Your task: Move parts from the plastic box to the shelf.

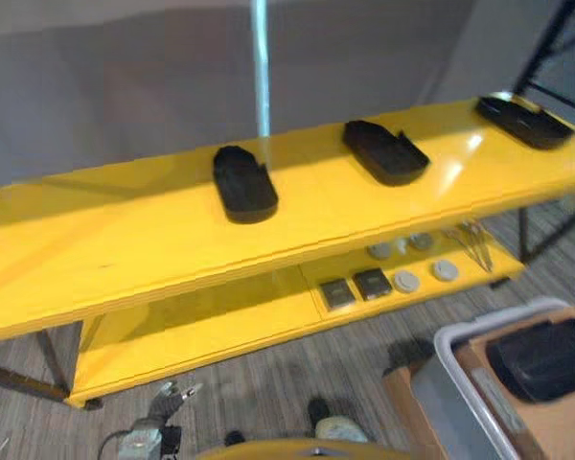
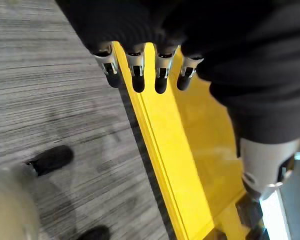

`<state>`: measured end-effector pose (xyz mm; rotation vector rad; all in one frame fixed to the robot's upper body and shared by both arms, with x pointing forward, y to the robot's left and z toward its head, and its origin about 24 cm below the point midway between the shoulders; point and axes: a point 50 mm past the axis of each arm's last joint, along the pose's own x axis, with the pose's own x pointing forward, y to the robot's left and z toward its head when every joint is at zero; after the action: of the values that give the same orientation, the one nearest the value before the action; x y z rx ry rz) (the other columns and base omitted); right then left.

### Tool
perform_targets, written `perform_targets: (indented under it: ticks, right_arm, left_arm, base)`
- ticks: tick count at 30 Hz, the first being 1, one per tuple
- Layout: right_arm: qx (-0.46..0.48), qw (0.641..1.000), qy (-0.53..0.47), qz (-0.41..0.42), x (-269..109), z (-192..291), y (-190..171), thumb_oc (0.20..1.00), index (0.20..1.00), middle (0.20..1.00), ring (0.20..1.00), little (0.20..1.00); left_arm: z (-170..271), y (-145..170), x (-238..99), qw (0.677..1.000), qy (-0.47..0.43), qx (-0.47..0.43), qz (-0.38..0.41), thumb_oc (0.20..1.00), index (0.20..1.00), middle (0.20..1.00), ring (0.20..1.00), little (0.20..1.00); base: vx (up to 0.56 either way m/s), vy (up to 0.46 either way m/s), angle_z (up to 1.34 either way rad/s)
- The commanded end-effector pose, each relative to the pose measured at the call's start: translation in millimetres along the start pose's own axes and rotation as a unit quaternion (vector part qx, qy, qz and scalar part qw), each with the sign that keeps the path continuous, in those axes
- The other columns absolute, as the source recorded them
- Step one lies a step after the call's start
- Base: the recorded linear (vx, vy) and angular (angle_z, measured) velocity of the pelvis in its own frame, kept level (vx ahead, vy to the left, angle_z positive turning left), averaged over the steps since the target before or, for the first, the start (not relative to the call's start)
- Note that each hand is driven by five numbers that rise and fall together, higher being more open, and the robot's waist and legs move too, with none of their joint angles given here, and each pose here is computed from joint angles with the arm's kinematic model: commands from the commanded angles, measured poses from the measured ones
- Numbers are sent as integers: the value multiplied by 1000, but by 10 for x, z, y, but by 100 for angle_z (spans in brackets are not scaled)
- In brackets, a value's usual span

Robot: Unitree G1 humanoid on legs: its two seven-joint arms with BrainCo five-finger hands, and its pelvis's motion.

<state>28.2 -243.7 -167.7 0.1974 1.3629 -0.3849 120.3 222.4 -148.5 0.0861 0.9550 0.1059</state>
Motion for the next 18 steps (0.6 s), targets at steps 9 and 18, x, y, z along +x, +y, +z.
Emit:
perform_targets:
  ticks: [9,18]
  right_arm:
    - [-108,991,-54,52,23,376,312,1000,1000,1000,1000,1000]
    - [-66,993,-93,5,3,558,144,1000,1000,1000,1000,1000]
  left_arm:
    - [248,267,30,991,-42,-110,58,1000,1000,1000,1000,1000]
    - [175,-6,53,994,-25,-100,19,1000,1000,1000,1000,1000]
  base:
    - [-116,-72,-135]
    - [116,-318,-95]
